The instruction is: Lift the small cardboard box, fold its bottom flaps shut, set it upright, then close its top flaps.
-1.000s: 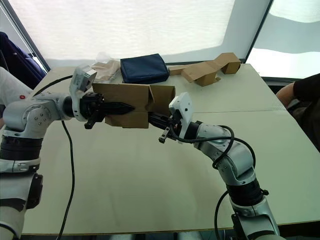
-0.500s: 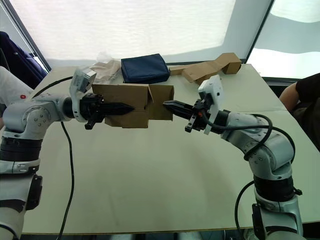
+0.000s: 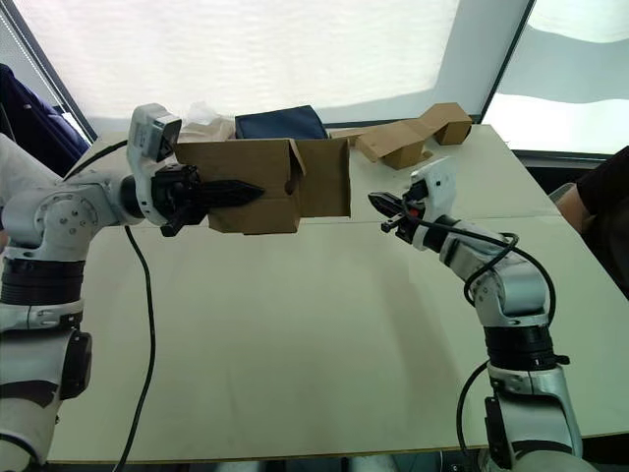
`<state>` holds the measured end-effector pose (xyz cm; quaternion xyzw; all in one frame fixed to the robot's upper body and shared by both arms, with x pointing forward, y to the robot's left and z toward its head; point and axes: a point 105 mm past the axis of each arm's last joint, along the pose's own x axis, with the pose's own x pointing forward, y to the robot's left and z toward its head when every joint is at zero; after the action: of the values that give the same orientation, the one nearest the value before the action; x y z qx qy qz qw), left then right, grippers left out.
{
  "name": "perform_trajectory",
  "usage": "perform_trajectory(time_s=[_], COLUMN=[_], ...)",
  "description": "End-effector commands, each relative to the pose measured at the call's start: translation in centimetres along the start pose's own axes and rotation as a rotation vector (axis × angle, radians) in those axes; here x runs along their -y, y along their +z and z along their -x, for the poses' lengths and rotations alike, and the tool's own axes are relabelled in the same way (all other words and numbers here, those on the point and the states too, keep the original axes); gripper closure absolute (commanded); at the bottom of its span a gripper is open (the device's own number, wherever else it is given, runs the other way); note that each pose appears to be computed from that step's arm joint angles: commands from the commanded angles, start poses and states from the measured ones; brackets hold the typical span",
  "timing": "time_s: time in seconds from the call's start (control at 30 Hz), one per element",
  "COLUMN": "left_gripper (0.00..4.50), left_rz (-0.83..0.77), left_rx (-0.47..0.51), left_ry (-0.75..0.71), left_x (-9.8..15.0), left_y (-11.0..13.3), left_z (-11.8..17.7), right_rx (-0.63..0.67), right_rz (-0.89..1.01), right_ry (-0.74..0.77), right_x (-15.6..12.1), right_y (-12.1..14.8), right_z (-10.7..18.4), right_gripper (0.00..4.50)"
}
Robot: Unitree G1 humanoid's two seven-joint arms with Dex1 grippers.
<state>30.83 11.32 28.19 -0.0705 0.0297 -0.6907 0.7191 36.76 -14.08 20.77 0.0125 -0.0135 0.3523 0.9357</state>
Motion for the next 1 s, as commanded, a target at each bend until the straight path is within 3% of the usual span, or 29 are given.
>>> perform_trajectory(time_s=[0.03, 0.37, 0.67, 0.87, 1.0], left_gripper=[4.5, 4.5, 4.5, 4.5, 4.5], left_rz=[-0.042, -0.034, -0.033, -0.035, -0.035], left_rx=[0.016, -0.002, -0.003, -0.005, -0.004], left_ry=[-0.018, -0.007, -0.013, -0.011, -0.006], left_x=[0.6, 0.2, 0.2, 0.4, 0.4], left_y=[1.1, 0.8, 0.7, 0.6, 0.6], left_z=[0.0, 0.2, 0.1, 0.1, 0.2], right_rx=[0.179, 0.266, 0.291, 0.327, 0.339], right_rz=[-0.055, -0.253, -0.384, -0.496, -0.538], right_ry=[0.18, 0.391, 0.443, 0.475, 0.496], right_x=[-3.4, -7.3, -8.8, -9.2, -9.8], right_y=[3.8, 5.4, 5.1, 4.9, 4.9], right_z=[-0.4, 1.8, 2.2, 1.8, 1.8], right_gripper=[4.45, 4.45, 4.45, 2.16, 2.16])
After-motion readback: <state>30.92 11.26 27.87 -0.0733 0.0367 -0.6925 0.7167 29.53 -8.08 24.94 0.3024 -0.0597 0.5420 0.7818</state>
